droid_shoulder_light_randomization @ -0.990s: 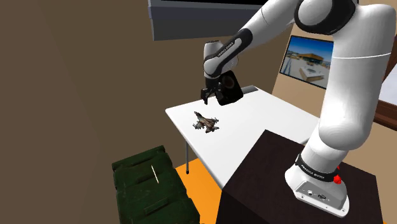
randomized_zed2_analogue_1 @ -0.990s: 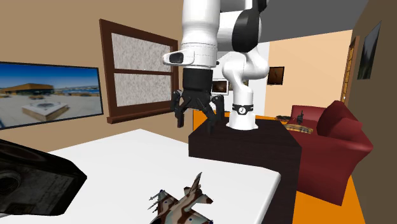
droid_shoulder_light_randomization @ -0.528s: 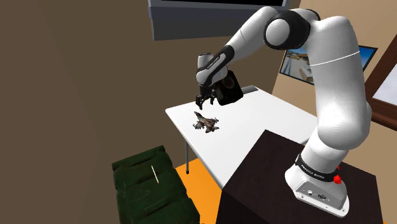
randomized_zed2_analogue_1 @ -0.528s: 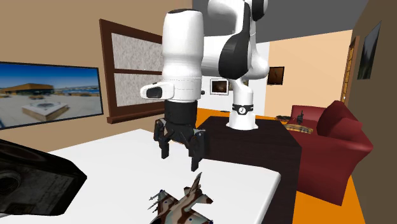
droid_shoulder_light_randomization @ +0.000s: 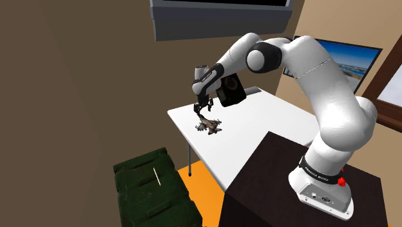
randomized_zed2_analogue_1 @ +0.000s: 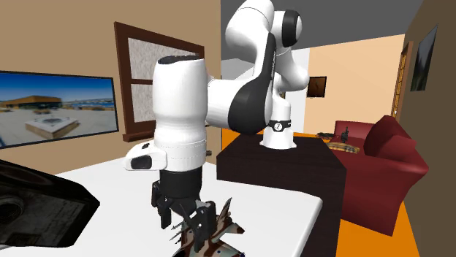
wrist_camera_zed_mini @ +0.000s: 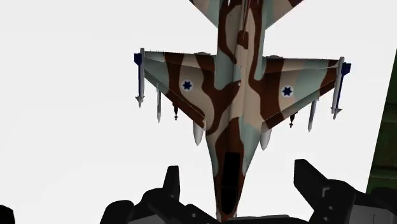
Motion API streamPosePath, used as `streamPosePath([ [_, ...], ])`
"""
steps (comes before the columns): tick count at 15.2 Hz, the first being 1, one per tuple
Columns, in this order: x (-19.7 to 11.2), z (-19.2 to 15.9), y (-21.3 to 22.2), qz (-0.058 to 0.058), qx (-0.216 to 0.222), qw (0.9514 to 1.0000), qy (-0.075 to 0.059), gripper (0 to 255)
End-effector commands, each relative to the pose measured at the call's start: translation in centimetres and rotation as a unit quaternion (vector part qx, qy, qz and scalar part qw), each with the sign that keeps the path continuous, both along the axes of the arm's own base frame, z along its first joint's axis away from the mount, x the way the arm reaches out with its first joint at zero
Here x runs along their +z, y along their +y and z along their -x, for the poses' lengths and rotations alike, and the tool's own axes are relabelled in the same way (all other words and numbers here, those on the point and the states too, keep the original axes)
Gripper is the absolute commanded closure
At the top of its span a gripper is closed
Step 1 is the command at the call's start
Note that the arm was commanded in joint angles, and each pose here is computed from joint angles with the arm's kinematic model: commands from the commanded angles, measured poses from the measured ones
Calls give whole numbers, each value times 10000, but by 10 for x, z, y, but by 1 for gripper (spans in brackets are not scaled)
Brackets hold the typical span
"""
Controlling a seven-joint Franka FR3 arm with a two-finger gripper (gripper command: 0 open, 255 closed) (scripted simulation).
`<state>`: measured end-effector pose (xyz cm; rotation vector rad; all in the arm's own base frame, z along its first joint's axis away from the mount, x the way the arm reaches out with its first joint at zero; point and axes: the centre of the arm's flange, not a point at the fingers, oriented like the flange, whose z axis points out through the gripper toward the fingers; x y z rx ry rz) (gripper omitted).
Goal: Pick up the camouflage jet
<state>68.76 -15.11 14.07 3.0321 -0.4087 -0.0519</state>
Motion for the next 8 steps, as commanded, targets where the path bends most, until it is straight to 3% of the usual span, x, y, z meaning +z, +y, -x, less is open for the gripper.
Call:
streamPosePath([
  [1, -22, -17, -5, 2, -29, 10000, 11, 0],
  [8, -58, -20, -7, 3, -36, 10000, 13, 0],
])
